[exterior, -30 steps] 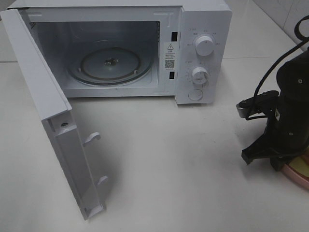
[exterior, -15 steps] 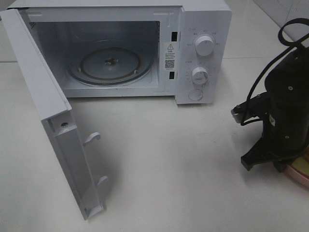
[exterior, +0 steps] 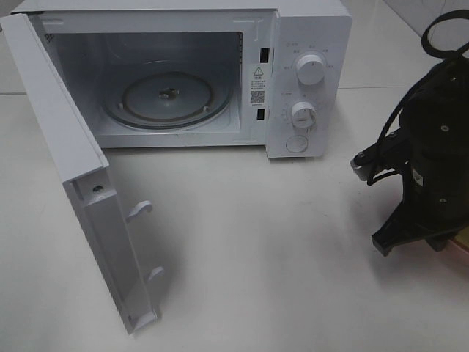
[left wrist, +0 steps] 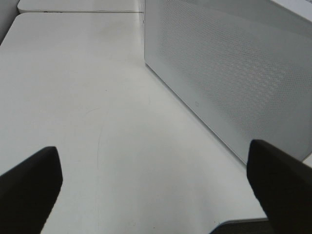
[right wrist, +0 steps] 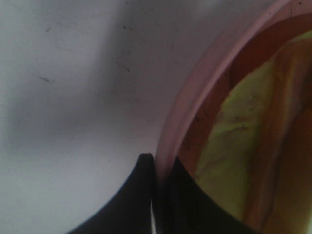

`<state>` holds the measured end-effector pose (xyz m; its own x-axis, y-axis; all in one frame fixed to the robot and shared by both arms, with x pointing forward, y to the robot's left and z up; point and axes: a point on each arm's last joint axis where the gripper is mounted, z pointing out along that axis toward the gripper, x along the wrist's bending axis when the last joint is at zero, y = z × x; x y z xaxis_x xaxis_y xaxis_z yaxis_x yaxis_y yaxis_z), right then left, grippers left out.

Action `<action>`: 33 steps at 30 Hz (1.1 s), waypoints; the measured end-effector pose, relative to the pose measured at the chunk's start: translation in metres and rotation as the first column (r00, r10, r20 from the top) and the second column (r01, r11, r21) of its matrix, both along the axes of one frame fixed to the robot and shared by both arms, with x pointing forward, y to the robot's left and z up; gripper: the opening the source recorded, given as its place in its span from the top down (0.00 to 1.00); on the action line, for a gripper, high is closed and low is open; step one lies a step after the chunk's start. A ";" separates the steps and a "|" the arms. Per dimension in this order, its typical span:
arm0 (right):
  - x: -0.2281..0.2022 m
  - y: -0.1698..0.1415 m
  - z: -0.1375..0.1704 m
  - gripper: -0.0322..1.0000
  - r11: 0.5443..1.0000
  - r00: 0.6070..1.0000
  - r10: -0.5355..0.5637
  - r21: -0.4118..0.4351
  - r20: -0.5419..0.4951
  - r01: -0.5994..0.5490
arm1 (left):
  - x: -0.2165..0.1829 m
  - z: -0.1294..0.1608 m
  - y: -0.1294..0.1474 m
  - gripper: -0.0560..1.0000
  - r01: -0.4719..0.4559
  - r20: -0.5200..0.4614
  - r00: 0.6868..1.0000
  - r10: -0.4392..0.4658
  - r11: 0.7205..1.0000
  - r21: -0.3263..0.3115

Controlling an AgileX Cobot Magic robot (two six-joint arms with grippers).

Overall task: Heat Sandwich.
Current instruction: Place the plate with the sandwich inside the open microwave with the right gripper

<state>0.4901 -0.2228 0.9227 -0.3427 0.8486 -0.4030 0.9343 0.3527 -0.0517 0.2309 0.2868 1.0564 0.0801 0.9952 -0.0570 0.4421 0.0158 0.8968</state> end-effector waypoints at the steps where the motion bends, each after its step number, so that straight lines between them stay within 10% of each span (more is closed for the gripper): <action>1: -0.001 0.001 0.002 0.94 1.000 1.000 0.006 -0.002 0.003 -0.006 | 0.000 0.000 0.000 0.03 0.000 0.000 1.000 0.000 1.000 0.000; 33: -0.065 0.042 0.080 0.94 0.948 0.946 0.317 -0.032 0.067 -0.316 | 0.000 0.000 0.000 0.03 0.000 0.000 1.000 0.000 1.000 0.000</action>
